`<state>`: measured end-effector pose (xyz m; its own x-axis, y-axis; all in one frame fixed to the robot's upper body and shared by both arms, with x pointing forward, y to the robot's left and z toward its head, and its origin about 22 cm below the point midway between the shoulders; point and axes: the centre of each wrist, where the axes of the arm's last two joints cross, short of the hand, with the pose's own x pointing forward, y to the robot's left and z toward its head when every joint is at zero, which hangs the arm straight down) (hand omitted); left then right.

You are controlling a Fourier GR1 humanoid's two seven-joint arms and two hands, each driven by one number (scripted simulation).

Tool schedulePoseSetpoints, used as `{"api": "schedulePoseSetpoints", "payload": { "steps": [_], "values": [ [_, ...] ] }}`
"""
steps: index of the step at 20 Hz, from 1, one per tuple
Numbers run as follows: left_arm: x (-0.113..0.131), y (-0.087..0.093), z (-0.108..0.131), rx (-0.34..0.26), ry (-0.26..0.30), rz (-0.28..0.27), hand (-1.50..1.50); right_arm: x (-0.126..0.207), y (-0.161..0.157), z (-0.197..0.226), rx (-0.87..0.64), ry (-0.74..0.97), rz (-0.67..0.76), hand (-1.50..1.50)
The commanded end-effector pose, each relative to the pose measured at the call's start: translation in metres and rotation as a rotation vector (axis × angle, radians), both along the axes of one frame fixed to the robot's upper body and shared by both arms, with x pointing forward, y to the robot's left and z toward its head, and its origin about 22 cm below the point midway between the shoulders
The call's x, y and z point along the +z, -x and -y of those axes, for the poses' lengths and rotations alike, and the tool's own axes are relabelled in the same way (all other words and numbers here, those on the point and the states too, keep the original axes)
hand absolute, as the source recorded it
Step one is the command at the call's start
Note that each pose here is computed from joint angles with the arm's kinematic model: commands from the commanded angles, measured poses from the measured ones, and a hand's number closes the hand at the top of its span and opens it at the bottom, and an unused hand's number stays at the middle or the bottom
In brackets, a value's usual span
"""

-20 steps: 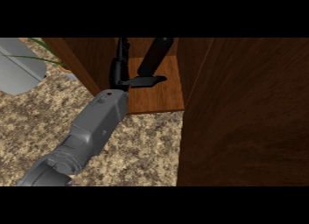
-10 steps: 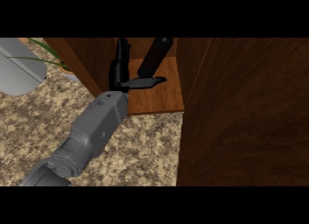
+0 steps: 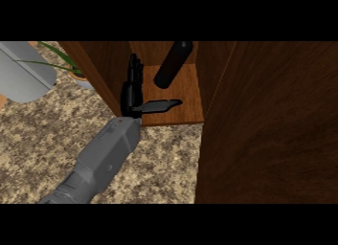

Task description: Pick up the wine, place it into the cabinet and close the cabinet

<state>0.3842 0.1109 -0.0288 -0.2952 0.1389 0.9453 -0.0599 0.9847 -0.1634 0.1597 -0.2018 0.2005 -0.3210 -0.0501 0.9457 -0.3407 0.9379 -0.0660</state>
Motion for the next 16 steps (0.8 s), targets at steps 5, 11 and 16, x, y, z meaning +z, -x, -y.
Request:
{"api": "schedulePoseSetpoints", "payload": {
  "steps": [5, 11, 16],
  "values": [
    [-0.013, 0.061, 0.036, -0.028, -0.01, -0.003, -1.5, 0.01, 0.023, 0.02, -0.055, -0.01, 0.029, -1.5],
    [0.008, 0.094, 0.059, -0.049, 0.001, 0.045, -1.5, 0.012, 0.023, 0.017, -0.071, -0.014, 0.035, -1.5],
    [0.028, 0.14, 0.068, -0.073, 0.074, 0.041, -1.5, 0.005, 0.018, 0.015, -0.076, -0.014, 0.018, -1.5]
  ]
}}
